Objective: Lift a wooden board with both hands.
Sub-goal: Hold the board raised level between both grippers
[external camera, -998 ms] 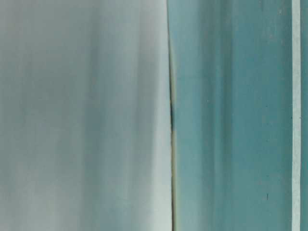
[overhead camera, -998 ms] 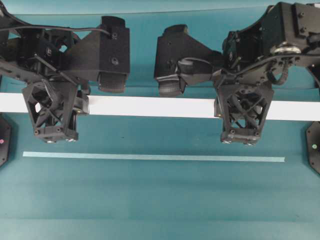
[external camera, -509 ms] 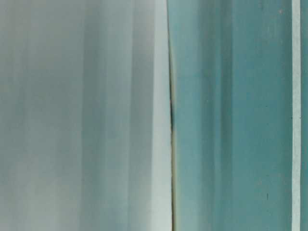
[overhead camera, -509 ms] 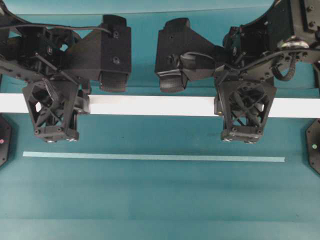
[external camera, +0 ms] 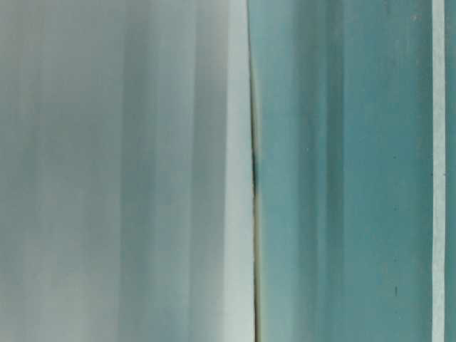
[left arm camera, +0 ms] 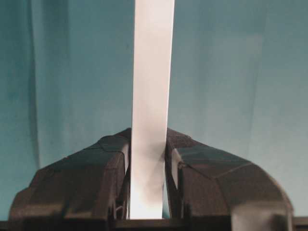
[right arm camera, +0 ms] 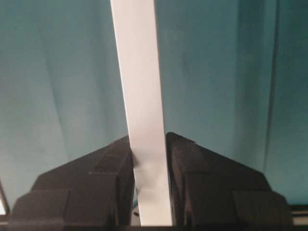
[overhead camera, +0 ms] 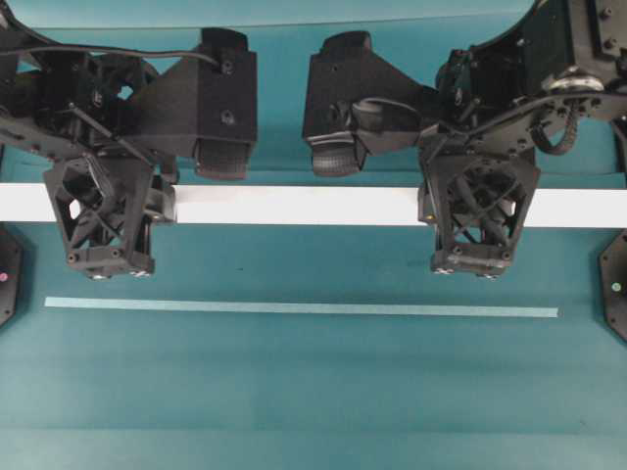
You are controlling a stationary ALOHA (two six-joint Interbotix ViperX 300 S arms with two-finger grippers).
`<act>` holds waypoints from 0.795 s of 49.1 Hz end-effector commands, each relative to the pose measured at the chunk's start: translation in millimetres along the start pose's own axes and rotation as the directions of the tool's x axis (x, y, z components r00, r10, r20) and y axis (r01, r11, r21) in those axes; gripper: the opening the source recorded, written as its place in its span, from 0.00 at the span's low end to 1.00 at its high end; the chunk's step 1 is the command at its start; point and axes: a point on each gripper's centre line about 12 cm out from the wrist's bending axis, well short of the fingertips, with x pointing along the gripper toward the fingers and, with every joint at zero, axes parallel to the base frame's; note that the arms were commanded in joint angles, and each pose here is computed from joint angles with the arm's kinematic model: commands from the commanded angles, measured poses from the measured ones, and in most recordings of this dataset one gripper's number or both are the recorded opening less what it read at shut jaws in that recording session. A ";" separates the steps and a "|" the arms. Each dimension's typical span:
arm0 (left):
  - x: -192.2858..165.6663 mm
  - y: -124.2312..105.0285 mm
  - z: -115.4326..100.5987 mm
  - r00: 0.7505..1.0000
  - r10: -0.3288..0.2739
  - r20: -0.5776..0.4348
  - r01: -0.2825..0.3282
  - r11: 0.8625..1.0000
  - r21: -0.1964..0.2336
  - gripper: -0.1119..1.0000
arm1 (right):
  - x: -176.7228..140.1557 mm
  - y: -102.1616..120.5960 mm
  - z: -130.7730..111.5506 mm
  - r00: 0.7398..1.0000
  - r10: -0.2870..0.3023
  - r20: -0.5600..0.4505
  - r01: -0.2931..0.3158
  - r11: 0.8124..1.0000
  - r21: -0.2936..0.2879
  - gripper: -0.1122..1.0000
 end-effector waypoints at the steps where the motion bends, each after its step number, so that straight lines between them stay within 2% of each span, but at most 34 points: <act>1: -13.0 0.1 7.1 0.998 -0.002 0.061 0.002 1.000 -0.007 0.25 | -2.3 -1.0 6.8 0.999 -0.001 0.039 0.001 1.000 0.017 0.29; 12: 1.7 0.5 2.5 0.999 0.000 0.034 0.000 1.000 -0.009 0.25 | 11.0 -2.7 3.9 1.000 -0.015 0.001 0.015 1.000 0.016 0.29; 22: 38.5 0.3 -8.4 1.000 0.002 0.000 -0.002 1.000 -0.017 0.25 | 35.0 -5.9 0.4 1.000 -0.025 -0.004 0.025 1.000 0.014 0.29; 27: 59.3 0.0 -13.9 1.000 0.001 0.011 0.000 0.999 -0.033 0.25 | 50.5 -7.0 -3.2 1.000 -0.025 -0.011 0.025 1.000 0.012 0.29; 39: 97.1 0.2 -34.8 0.999 0.002 -0.034 -0.003 1.000 -0.026 0.25 | 108.1 -9.8 -16.8 0.999 -0.027 -0.044 0.028 1.000 0.007 0.29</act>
